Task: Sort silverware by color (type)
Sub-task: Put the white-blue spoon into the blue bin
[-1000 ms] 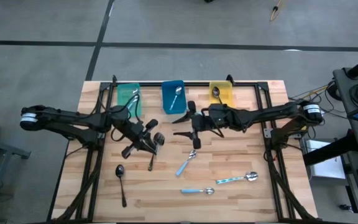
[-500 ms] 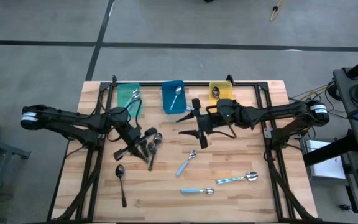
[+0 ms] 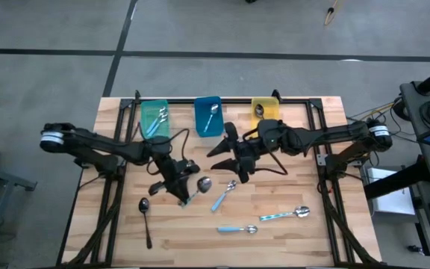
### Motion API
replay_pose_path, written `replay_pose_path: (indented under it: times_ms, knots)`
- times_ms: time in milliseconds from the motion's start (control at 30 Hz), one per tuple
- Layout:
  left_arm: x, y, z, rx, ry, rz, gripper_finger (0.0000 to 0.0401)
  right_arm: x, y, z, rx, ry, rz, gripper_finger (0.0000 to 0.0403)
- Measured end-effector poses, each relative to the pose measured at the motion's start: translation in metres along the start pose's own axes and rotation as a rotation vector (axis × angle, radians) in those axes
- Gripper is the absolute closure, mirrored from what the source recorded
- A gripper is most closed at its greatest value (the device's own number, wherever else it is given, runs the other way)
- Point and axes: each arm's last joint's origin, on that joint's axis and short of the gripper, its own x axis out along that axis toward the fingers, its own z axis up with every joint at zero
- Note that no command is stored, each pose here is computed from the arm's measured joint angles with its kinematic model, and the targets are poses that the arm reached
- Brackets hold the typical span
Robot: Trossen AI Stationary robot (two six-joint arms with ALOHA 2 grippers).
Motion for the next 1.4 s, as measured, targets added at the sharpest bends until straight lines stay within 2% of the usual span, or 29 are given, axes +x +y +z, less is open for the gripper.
replay_pose_path:
  times_ms: [67, 200, 333, 600, 800, 1067, 1400]
  knots:
    - [0.004, 0.005, -0.002, -0.046, 0.001, -0.037, 0.0399, 0.001, 0.001, 0.003, -0.027, 0.008, 0.022, 0.0211]
    - [0.008, 0.01, 0.0, -0.055, -0.026, -0.125, 0.0399, 0.002, 0.004, 0.01, -0.05, 0.018, 0.078, 0.0211]
    - [0.012, 0.016, 0.0, -0.054, -0.048, -0.161, 0.0399, 0.005, 0.009, 0.018, -0.086, 0.014, 0.132, 0.0211]
    - [0.013, 0.024, -0.002, -0.053, -0.085, -0.175, 0.0399, 0.006, 0.004, 0.03, -0.122, -0.024, 0.113, 0.0211]
    - [0.014, 0.024, -0.002, -0.045, -0.098, -0.176, 0.0399, 0.005, 0.001, 0.032, -0.132, 0.011, 0.095, 0.0211]
    - [0.014, 0.024, -0.002, -0.016, -0.108, -0.163, 0.0399, 0.01, 0.007, 0.039, -0.163, -0.088, 0.128, 0.0211]
    - [0.015, 0.026, 0.001, -0.002, -0.148, -0.112, 0.0394, 0.026, 0.013, 0.031, -0.237, -0.106, 0.103, 0.0211]
